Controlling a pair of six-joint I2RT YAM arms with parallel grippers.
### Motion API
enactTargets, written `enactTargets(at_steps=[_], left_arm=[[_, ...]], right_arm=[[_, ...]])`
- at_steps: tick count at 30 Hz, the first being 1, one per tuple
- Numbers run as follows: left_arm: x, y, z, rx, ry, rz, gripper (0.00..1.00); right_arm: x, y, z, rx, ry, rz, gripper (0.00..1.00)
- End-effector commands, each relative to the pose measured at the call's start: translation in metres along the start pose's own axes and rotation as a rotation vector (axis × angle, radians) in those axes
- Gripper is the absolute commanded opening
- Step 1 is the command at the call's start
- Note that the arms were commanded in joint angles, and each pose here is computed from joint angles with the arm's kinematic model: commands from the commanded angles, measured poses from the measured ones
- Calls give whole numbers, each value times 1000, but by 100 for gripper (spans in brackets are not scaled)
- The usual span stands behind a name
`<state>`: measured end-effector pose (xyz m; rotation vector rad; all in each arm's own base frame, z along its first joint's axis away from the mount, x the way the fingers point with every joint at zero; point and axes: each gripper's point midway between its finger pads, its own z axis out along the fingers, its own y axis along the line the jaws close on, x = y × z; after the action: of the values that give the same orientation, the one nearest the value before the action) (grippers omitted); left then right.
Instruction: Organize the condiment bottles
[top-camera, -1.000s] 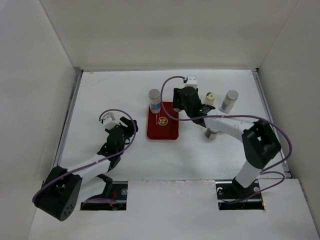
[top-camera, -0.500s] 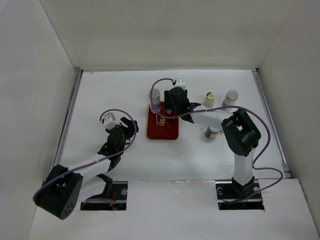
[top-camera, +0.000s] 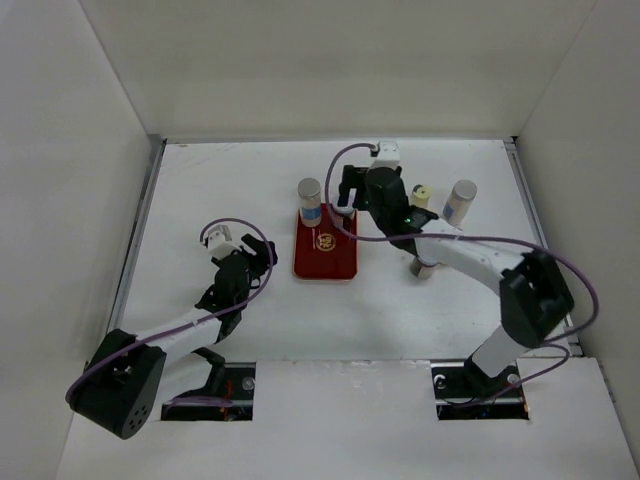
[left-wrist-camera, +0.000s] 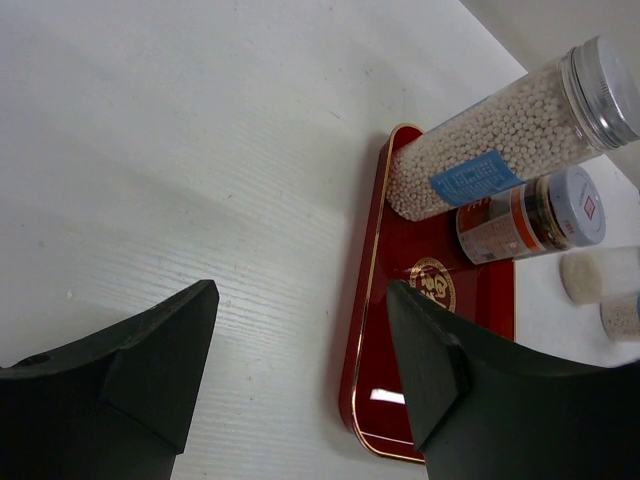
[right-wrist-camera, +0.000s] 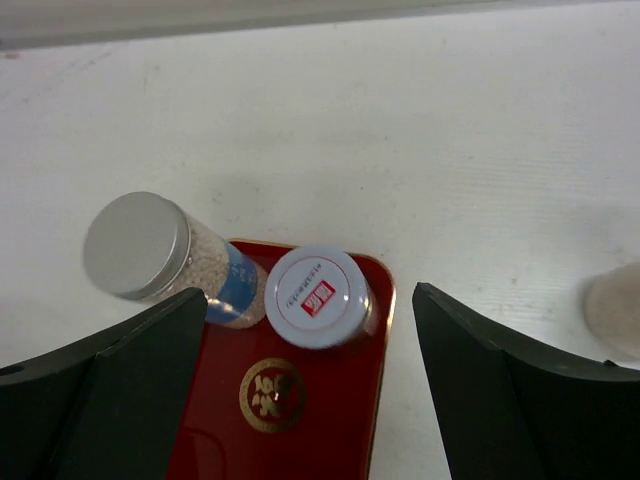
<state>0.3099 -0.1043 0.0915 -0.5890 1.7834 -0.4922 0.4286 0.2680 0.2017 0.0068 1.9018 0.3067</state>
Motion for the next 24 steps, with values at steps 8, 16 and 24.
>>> enactTargets(at_steps=[8,16,24], left_arm=[[-8,-17,1,46,-28,-25,67],[-6,-18,2,48,-22,-23,67],[-7,-17,2,49,-23,-25,67]], right_arm=[[42,-146,-113,368,8,55,93],[92,-172,-124,414,131,110,100],[96,-176,-98,433,147,113,89]])
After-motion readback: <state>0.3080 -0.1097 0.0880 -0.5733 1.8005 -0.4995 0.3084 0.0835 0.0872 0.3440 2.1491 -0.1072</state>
